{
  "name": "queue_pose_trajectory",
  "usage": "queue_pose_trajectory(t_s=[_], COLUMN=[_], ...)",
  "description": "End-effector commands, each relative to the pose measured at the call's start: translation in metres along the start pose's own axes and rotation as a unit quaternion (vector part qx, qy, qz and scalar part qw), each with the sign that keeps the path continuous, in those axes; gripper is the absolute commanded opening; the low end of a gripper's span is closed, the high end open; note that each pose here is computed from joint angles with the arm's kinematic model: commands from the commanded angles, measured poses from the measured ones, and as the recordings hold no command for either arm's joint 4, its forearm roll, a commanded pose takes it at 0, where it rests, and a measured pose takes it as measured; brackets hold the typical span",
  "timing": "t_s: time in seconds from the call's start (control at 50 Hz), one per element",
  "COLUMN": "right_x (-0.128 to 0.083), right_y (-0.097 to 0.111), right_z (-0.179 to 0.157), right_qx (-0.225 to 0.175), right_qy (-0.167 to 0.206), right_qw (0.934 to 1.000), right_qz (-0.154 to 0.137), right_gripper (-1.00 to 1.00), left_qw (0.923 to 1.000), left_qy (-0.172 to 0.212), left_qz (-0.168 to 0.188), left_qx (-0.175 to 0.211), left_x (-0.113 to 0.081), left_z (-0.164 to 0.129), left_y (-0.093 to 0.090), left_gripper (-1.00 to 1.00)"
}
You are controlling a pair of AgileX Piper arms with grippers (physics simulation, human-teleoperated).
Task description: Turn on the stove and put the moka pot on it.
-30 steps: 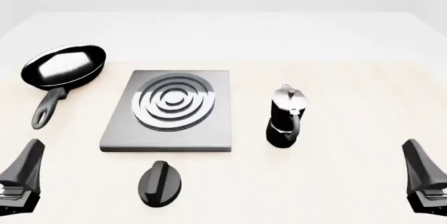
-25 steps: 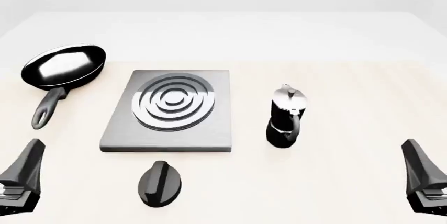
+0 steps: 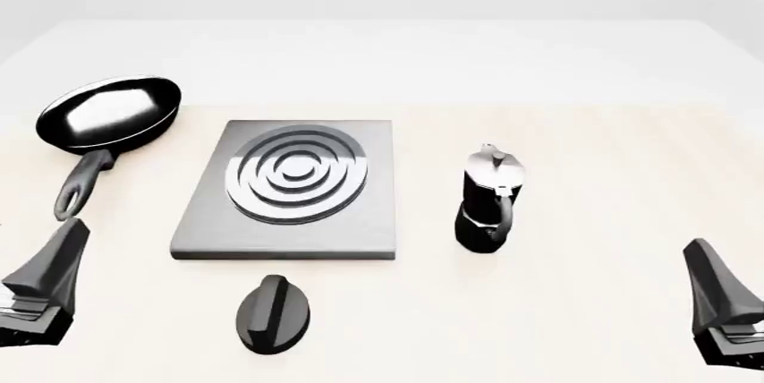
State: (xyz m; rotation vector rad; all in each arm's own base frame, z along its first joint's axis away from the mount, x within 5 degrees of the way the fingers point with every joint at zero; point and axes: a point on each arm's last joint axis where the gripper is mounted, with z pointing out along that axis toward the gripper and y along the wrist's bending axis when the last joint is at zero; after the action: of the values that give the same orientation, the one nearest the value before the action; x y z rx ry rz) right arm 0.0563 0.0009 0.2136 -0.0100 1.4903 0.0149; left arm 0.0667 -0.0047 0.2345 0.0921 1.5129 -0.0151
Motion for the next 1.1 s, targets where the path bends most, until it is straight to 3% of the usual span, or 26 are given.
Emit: queue_pose_trajectory(t_s=[0.02, 0.12, 0.28, 0.38, 0.42, 0.52, 0.56, 0.6, 0.72, 0.8, 1.1], right_x=[-0.001, 0.0, -0.002, -0.005, -0.004, -0.003, -0.002, -0.002, -0.002, 0.0, 0.002], right_y=[0.001, 0.001, 0.001, 0.001, 0.001, 0.001, 0.001, 0.001, 0.001, 0.001, 0.001], right_z=[0.0, 0.0, 0.0, -0.001, -0.001, -0.001, -0.001, -0.001, -0.001, 0.0, 0.0], right_qx=[-0.005, -0.006, -0.009, -0.01, -0.009, -0.01, -0.01, -0.01, -0.01, -0.011, -0.011], right_qy=[0.0, 0.002, 0.003, 0.0, -0.001, 0.002, 0.003, 0.003, 0.003, 0.004, 0.007], right_qw=[1.0, 1.0, 0.9999, 0.9999, 0.9999, 0.9999, 0.9999, 0.9999, 0.9999, 0.9999, 0.9999], right_qz=[0.0, -0.001, -0.006, -0.008, -0.008, -0.009, -0.01, -0.01, -0.009, -0.008, -0.005], right_gripper=[1.0, 1.0, 1.0, 1.0, 1.0, 1.0, 1.0, 1.0, 1.0, 1.0, 1.0], left_qw=[0.9986, 0.995, 0.9857, 0.9742, 0.9672, 0.9562, 0.9531, 0.9455, 0.9369, 0.927, 0.8966], left_qy=[0.023, 0.032, 0.073, 0.094, 0.118, 0.139, 0.145, 0.164, 0.182, 0.198, 0.267], left_qz=[0.024, 0.034, 0.049, 0.062, 0.055, 0.049, 0.052, 0.051, 0.052, 0.049, 0.009], left_qx=[0.04, 0.088, 0.144, 0.195, 0.218, 0.253, 0.26, 0.277, 0.294, 0.315, 0.353], left_x=[-0.026, -0.045, -0.056, -0.059, -0.057, -0.057, -0.056, -0.05, -0.045, -0.041, -0.011], left_z=[0.029, 0.038, 0.06, 0.072, 0.08, 0.088, 0.091, 0.096, 0.105, 0.11, 0.113], left_y=[-0.006, -0.015, -0.032, -0.05, -0.061, -0.078, -0.083, -0.094, -0.109, -0.125, -0.17], left_gripper=[1.0, 1.0, 1.0, 1.0, 1.0, 1.0, 1.0, 1.0, 1.0, 1.0, 1.0])
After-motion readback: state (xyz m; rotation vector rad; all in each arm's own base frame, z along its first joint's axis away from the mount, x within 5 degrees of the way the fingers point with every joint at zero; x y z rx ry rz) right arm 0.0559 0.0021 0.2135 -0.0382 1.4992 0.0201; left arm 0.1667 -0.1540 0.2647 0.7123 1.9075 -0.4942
